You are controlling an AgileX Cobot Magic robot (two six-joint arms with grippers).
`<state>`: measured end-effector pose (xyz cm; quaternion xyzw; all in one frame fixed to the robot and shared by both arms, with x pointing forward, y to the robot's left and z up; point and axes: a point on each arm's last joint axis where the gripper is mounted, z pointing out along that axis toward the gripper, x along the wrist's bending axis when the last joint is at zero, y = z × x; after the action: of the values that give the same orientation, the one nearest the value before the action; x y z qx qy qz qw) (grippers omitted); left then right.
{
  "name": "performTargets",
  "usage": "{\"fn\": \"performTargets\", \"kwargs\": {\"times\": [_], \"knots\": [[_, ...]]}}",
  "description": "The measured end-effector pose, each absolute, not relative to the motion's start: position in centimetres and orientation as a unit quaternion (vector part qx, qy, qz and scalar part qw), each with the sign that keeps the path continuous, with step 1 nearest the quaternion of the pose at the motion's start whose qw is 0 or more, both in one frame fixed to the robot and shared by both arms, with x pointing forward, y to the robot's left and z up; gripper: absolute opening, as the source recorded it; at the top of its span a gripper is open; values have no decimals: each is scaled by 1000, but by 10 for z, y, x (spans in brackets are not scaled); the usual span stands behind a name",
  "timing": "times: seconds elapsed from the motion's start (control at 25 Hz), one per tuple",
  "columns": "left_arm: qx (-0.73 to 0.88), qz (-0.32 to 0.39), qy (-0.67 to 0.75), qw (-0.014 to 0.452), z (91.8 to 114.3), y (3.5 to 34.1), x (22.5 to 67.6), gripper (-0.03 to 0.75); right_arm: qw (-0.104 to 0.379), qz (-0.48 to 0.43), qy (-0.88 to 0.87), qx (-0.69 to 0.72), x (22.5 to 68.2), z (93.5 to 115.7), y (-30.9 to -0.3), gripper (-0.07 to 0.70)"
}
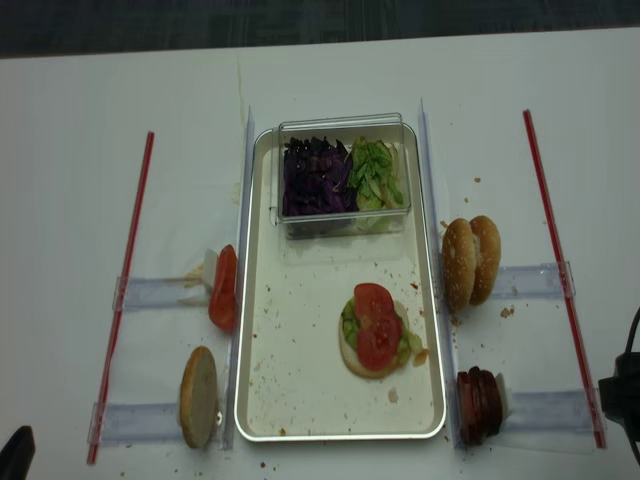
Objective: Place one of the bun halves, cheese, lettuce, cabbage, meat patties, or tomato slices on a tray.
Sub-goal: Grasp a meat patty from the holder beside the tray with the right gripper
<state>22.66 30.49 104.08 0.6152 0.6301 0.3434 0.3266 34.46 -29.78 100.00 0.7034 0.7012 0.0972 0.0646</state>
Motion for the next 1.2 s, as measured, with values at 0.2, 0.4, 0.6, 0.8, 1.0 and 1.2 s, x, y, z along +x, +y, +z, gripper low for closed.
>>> {"fn": "performTargets", "kwargs": {"times": [0.2, 0.4, 0.6, 0.8, 1.0, 1.2], "knots": [[615, 343, 630, 327, 1041, 305, 227, 421, 50, 83, 701, 706, 350, 995, -298, 590], [615, 343, 630, 327, 1041, 305, 227, 421, 43, 77, 702, 707, 352, 993, -298, 590], [615, 343, 630, 327, 1041, 305, 227, 421, 31, 66, 702, 708, 355, 989, -298, 590], [615, 343, 630, 327, 1041, 305, 227, 421, 30, 66, 694, 716, 358, 987, -298, 590], [615, 343, 630, 327, 1041, 305, 227, 421, 22, 74, 683, 726, 358, 987, -296, 564], [615, 343, 630, 327, 1041, 305, 227, 421, 6, 97, 683, 724, 359, 988, -291, 543]]}}
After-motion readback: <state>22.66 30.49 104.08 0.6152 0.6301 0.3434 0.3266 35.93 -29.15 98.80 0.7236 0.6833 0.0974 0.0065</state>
